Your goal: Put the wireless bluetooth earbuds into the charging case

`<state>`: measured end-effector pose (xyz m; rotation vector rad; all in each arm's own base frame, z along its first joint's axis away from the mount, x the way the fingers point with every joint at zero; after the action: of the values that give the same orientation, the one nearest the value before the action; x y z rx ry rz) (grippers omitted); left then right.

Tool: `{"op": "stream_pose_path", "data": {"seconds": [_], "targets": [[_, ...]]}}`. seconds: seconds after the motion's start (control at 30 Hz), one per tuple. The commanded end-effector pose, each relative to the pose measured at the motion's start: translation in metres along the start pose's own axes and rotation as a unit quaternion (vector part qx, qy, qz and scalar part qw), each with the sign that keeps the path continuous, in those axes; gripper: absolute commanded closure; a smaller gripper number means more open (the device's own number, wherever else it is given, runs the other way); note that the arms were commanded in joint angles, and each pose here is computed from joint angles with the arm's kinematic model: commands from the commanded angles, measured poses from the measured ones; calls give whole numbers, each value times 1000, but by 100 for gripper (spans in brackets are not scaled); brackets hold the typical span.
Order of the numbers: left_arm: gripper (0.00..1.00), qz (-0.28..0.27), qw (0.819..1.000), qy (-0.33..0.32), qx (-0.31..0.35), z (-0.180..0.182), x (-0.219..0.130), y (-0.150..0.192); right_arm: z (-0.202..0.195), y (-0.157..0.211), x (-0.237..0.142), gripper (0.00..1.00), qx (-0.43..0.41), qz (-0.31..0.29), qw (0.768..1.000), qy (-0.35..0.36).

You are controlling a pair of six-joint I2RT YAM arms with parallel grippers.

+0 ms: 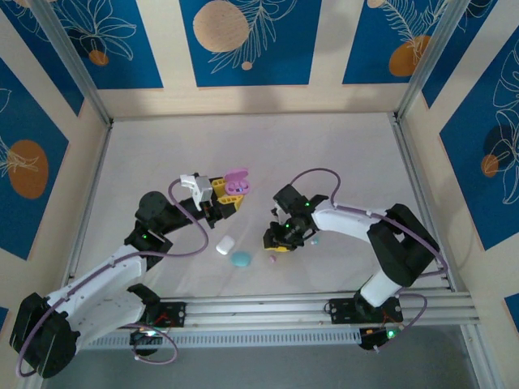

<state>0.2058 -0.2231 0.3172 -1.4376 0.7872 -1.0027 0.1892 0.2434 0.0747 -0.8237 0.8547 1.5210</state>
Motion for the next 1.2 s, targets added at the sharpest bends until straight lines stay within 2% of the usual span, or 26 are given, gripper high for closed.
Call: {"op": "stream_pose_path", "data": {"seconds": [0.0,0.27,0.5,0.9,1.17], "targets": [[63,-22,1000,2,20,-5,-2,-16,2,-3,1,62,-43,2,998,46],[63,-22,1000,0,20,-5,-3,-17,14,-8,17,63,-102,49,992,47],[63,-20,1000,-3,23,-5,-4,-17,6,13,23,66,-114,93,988,54],[63,-22,1000,0,18,-5,-2,-17,-5,44,11,68,-105,114,987,45],[63,-23,1000,1,14,-5,-2,-17,-6,46,6,67,-112,110,986,60]]}}
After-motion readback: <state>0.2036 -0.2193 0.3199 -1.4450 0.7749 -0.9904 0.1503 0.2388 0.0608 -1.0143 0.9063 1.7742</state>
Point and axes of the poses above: each hand's point on the last joint's axis, 136 mm out from that joint toward the fingers, its own x axis out along the fingers, its own z axis along the line the jaws close on, y = z × x, the point moved 4 cm from there along -x, back along the fingers, and after that the axes turned 2 degrees about x, right-handed, at the moved point
